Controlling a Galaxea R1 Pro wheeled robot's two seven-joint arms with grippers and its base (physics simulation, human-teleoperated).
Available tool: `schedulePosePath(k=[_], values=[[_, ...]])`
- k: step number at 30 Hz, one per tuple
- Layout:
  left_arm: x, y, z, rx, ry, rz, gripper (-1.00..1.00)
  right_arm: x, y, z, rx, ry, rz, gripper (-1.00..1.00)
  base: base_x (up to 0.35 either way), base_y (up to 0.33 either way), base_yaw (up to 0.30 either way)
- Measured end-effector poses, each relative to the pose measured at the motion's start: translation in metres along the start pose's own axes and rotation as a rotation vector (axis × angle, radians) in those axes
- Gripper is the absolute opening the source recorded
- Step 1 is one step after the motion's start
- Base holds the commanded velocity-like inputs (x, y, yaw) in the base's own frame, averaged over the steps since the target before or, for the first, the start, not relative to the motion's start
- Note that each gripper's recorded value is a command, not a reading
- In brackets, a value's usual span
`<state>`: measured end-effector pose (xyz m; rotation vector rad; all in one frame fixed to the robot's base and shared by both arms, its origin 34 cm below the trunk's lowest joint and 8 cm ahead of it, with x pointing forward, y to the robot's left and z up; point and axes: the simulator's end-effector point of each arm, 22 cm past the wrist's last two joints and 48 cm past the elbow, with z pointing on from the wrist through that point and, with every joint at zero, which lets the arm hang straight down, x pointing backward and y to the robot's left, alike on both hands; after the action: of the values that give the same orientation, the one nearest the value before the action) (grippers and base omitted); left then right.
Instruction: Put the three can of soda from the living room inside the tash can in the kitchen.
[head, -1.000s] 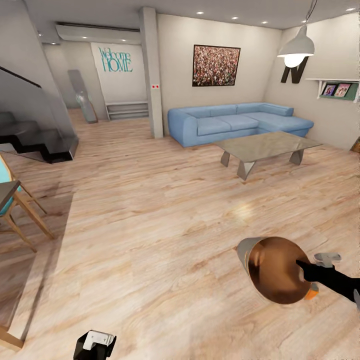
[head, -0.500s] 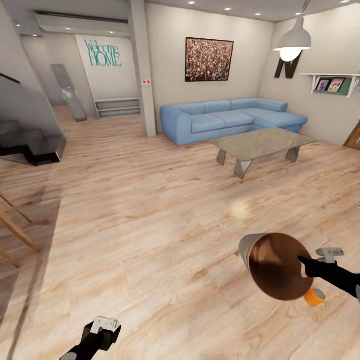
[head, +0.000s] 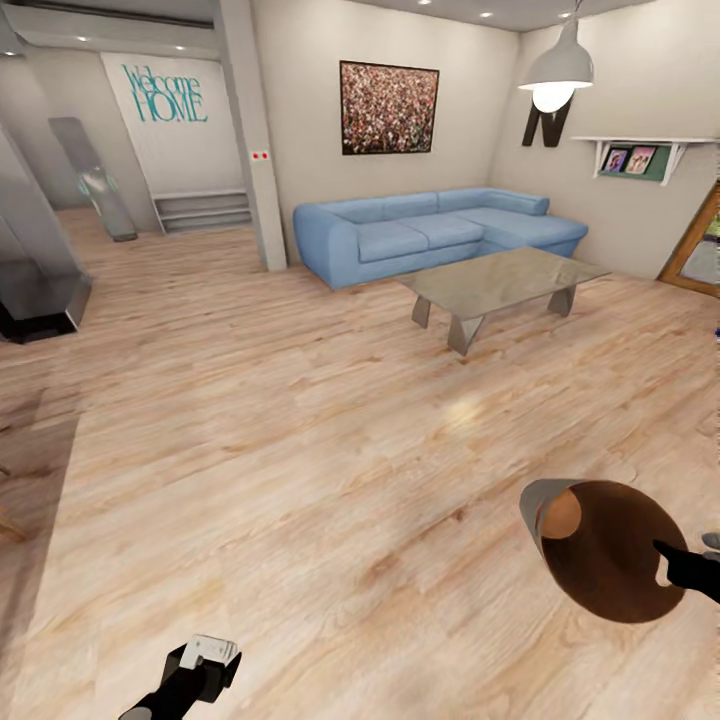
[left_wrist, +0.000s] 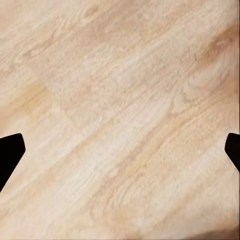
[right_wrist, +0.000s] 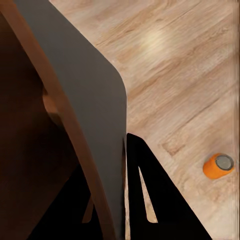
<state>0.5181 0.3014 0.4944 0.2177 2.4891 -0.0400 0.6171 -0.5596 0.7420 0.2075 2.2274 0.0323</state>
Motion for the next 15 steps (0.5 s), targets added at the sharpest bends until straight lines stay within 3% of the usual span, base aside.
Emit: schedulePosePath(k=[8,15], values=[[0.003,0.002,0.001,-0.001,0.005,0.002,1.00,0.022,0.019,0.008,-0.027,0.023,0.024,-1.00,0.085,-0.298,-0.143],[0.007,0.001,0.002,0.001,0.012,0.003,1.00,0.023,0.023,0.011,-0.029,-0.001,-0.001,-1.00,0.007,-0.310,-0.142]])
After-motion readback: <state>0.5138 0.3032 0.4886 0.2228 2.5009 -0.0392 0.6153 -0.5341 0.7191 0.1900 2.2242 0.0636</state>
